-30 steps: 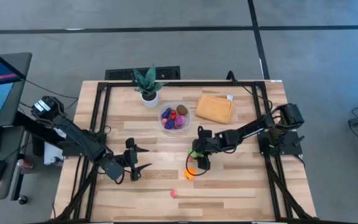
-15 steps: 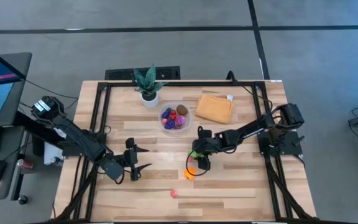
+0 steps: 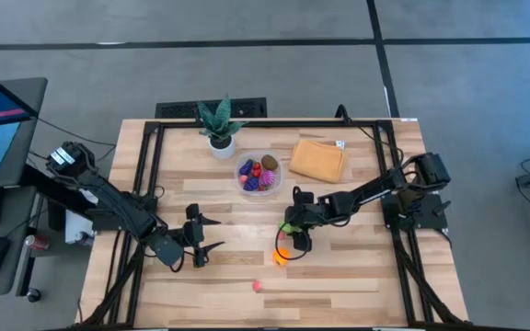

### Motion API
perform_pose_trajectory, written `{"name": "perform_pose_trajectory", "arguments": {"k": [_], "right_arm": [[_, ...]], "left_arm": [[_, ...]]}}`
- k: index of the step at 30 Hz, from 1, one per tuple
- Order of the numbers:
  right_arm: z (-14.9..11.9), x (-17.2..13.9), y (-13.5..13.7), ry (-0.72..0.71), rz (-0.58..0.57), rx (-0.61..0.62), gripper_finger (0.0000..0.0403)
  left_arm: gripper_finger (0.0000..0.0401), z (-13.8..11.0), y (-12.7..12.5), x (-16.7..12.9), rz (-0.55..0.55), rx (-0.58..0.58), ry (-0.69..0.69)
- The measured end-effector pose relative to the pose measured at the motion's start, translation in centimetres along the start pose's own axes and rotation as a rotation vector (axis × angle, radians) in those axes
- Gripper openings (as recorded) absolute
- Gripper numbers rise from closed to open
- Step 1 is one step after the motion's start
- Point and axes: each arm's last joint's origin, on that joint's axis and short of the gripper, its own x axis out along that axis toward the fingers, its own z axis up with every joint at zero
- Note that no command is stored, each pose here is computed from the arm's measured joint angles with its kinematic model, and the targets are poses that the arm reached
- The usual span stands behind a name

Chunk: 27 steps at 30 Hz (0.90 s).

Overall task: Pick and placing Produce into tupperware
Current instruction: Put the green starfruit into the transparent bin

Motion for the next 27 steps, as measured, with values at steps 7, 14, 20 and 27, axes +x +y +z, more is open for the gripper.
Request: {"name": "perform_pose_trajectory", "arguments": {"k": [7, 14, 20, 27], "right_arm": [[0.00, 0.00, -0.01, 0.001, -0.001, 0.000, 0.0278], [-0.01, 0.00, -0.02, 0.002, -0.001, 0.000, 0.0256], [0.00, 0.00, 0.00, 0.001, -0.001, 0.000, 0.0255], [-0.01, 0.00, 0.00, 0.001, -0.001, -0.007, 0.0255]], "left_arm": [[0.0277, 0.00, 0.00, 0.00, 0.000, 0.000, 0.000], [0.0277, 0.00, 0.00, 0.00, 0.000, 0.000, 0.000], [0.0277, -0.01, 0.00, 0.00, 0.000, 0.000, 0.000], [0.0277, -0.01, 0.00, 0.00, 0.000, 0.001, 0.001]]}}
